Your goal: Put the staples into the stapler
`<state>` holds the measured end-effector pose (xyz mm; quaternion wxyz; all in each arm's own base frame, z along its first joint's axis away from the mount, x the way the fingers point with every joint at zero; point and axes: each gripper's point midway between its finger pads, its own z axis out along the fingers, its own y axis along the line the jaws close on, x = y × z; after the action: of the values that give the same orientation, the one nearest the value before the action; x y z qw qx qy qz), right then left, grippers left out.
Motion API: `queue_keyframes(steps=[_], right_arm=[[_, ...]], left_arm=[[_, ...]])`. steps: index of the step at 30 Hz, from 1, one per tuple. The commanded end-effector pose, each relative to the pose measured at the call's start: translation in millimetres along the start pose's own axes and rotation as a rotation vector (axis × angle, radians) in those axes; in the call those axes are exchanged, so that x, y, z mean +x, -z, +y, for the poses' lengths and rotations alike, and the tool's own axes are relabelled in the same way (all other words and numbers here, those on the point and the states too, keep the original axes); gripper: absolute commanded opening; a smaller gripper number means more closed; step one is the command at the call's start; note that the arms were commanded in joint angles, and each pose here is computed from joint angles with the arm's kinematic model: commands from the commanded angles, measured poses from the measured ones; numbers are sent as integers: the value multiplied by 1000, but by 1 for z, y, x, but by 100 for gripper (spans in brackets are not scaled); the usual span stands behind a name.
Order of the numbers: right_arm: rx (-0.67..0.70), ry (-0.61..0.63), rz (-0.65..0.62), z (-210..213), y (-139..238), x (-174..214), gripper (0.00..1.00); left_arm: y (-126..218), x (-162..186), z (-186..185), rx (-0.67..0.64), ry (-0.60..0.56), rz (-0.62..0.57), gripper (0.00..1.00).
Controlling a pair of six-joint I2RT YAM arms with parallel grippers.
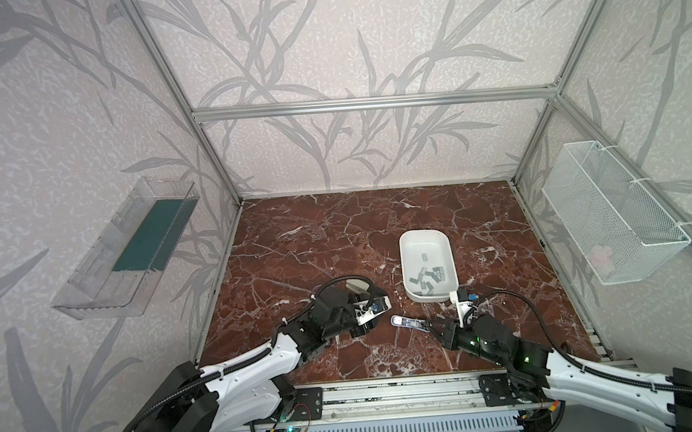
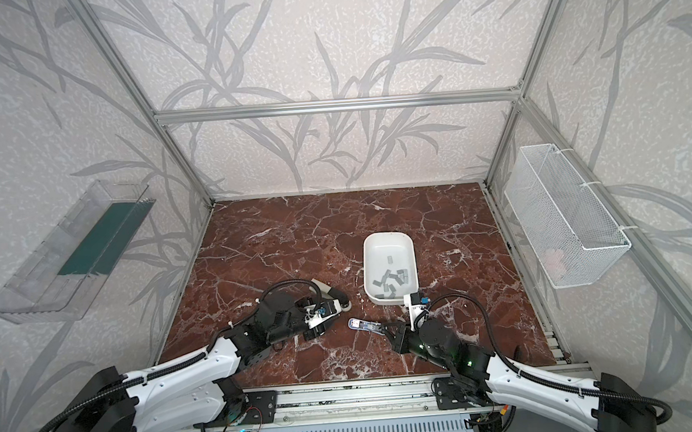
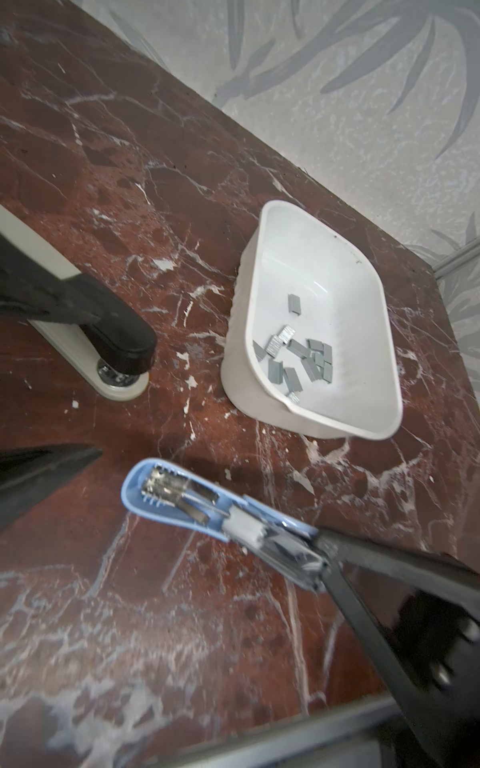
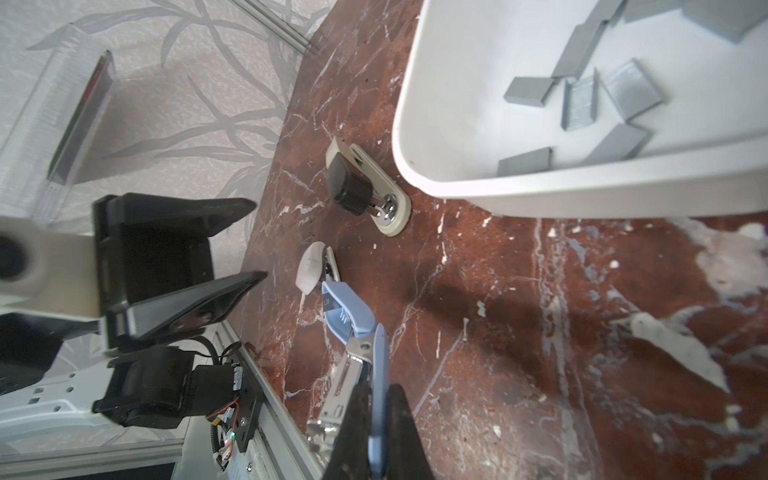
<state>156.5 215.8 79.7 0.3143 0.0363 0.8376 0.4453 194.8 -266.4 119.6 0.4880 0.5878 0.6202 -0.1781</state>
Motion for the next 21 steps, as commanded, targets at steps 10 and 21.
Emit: queue_keyframes(steps=[10, 21], right_arm=[[81, -26, 40, -10, -19, 7, 0], [167, -38, 67, -30, -25, 15, 2]], left_arm=[[-22, -24, -77, 358, -179, -54, 53], [-76, -14, -71, 354, -260, 14, 53]])
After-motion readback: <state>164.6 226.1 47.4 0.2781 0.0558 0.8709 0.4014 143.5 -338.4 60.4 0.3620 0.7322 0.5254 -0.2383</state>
